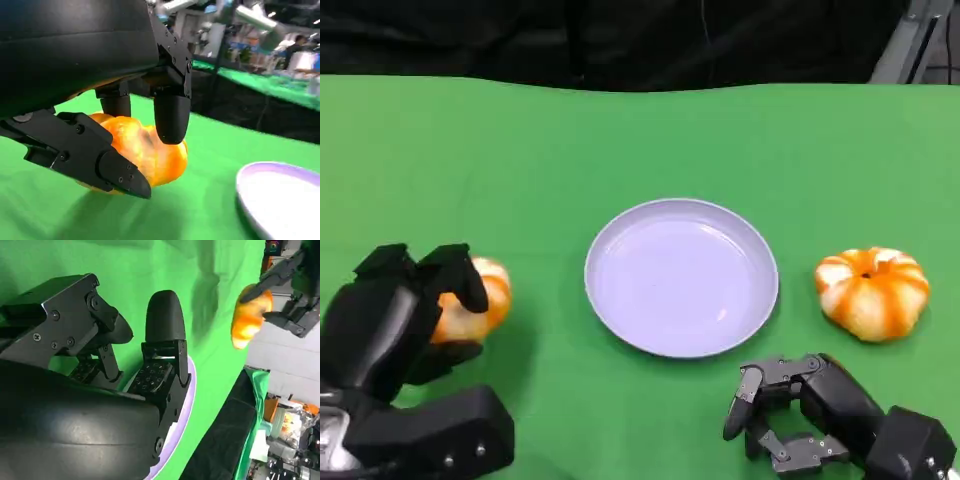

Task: Grasp the bread from the table and place it into the plate.

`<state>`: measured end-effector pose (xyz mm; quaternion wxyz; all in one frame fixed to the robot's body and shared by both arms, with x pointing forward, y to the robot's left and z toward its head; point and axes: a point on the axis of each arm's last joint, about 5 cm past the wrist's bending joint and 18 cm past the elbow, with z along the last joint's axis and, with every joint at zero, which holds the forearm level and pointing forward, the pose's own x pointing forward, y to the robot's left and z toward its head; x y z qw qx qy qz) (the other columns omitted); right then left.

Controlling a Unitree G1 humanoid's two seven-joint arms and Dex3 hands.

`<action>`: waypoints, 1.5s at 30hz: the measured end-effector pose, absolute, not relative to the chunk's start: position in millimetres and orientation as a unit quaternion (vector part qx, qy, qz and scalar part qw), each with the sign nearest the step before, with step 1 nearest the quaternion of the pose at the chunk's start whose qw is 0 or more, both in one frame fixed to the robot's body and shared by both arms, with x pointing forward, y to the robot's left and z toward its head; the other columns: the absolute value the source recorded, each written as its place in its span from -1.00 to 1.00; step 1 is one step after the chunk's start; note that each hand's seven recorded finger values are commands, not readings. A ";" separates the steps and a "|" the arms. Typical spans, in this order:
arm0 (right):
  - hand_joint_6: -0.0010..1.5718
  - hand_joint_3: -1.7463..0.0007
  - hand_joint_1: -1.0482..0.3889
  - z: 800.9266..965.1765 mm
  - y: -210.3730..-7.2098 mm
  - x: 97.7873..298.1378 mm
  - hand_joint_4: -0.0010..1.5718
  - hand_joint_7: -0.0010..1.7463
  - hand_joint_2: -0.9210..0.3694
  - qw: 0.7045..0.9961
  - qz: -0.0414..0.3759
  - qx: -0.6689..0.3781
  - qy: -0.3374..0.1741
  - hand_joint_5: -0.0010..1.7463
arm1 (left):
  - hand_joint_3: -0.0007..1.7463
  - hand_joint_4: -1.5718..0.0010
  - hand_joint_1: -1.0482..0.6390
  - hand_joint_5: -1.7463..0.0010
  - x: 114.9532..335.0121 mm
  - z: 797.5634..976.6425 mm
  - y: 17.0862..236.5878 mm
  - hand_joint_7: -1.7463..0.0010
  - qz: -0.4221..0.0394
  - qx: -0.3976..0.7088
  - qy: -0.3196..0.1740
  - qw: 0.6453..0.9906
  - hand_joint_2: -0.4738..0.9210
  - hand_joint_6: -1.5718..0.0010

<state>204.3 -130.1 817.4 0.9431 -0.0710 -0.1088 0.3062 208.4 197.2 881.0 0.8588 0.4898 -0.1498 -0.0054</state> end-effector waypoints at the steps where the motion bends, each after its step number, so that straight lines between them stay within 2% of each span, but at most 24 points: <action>1: 0.26 -0.28 0.69 817.6 -129.7 204.5 0.26 0.24 -0.43 0.943 0.306 -0.071 -0.109 0.60 | -0.99 0.31 0.26 -1.00 208.6 882.7 196.2 -0.90 -0.007 0.488 -0.157 0.858 0.86 0.38; 8: 0.26 -0.28 0.69 817.8 -129.3 204.8 0.26 0.25 -0.43 0.943 0.306 -0.070 -0.110 0.60 | -1.00 0.32 0.25 -1.00 208.6 883.5 194.8 -0.88 -0.014 0.494 -0.164 0.854 0.85 0.38; 18: 0.24 -0.29 0.68 817.8 -128.7 204.8 0.26 0.26 -0.41 0.944 0.304 -0.070 -0.110 0.60 | -1.00 0.33 0.24 -1.00 220.0 890.7 171.0 -0.91 -0.045 0.473 -0.209 0.855 0.85 0.39; 25: 0.24 -0.29 0.68 818.1 -128.5 205.0 0.27 0.26 -0.41 0.943 0.305 -0.070 -0.111 0.59 | -1.00 0.32 0.24 -1.00 222.3 890.1 166.4 -0.89 -0.055 0.471 -0.210 0.855 0.85 0.38; 27: 0.25 -0.29 0.70 818.1 -128.5 205.0 0.27 0.27 -0.40 0.943 0.305 -0.070 -0.111 0.59 | -0.99 0.32 0.21 -1.00 223.0 890.0 165.8 -0.95 -0.057 0.471 -0.210 0.855 0.87 0.41; 37: 0.25 -0.29 0.68 818.2 -126.6 204.9 0.27 0.27 -0.41 0.944 0.304 -0.067 -0.112 0.59 | -1.00 0.31 0.14 -1.00 235.8 898.9 151.5 -0.91 -0.082 0.468 -0.248 0.844 0.85 0.37; 45: 0.25 -0.28 0.65 818.2 -126.2 204.8 0.27 0.25 -0.42 0.945 0.300 -0.069 -0.112 0.58 | -1.00 0.31 0.11 -1.00 235.7 903.0 146.9 -1.00 -0.096 0.470 -0.257 0.839 0.85 0.43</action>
